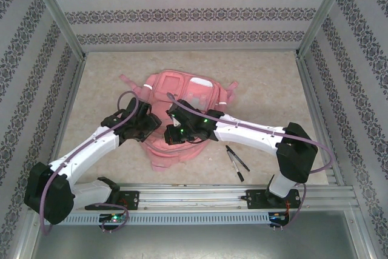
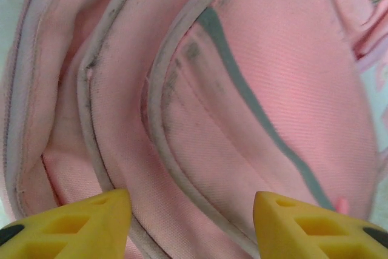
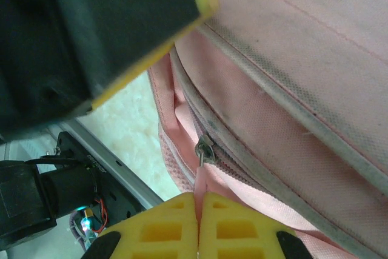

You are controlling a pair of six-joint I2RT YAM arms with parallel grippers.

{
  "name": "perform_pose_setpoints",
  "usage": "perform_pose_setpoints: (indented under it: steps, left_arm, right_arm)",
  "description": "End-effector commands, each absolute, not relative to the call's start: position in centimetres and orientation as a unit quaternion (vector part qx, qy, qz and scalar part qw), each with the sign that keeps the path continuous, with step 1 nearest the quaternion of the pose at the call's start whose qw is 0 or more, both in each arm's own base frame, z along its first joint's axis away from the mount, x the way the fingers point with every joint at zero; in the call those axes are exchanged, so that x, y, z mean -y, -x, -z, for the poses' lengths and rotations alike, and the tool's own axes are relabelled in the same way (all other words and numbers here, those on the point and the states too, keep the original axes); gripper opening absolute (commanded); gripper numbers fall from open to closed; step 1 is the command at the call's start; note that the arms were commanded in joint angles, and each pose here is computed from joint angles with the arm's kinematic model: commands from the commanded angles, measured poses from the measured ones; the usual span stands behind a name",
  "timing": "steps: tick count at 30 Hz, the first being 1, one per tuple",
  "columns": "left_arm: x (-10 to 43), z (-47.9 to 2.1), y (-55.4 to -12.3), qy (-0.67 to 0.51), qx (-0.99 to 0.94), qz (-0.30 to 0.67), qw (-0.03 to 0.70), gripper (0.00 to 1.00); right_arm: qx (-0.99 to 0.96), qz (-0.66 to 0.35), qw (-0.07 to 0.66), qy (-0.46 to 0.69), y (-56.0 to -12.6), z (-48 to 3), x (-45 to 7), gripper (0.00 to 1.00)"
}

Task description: Pack books, pencil case, and school supplies into a backpack

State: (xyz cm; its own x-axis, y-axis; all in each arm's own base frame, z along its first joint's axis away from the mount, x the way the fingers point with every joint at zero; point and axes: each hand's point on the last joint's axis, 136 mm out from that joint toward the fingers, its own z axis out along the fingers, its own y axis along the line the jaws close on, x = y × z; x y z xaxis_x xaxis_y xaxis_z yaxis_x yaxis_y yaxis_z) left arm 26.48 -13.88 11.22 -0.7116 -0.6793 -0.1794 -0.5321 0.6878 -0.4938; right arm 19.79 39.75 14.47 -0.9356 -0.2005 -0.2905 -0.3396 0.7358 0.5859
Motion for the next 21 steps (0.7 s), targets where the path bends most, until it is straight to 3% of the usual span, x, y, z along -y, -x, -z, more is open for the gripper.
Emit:
perform_pose_setpoints:
  steps: [1,9,16,21]
  left_arm:
    - [14.5,-10.7,-25.7,0.335,-0.904,0.201,0.176,0.55]
    - [14.7,-9.7,-25.1,0.353,-0.898,0.199,0.172,0.58]
    - [13.2,-11.1,-23.6,0.352,-0.903,0.167,0.181,0.69]
    - [12.6,-11.6,-23.4,0.363,-0.895,0.17,0.194,0.71]
  right_arm:
    - [-0.907,-0.372,0.117,0.162,-19.8,-17.1,-41.8,0.0]
    - [-0.906,-0.374,0.112,0.163,-19.8,-16.9,-42.4,0.0]
    - [-0.908,-0.366,0.117,0.165,-19.9,-16.7,-42.1,0.0]
    - [-0.907,-0.372,0.111,0.166,-19.8,-16.5,-42.5,0.0]
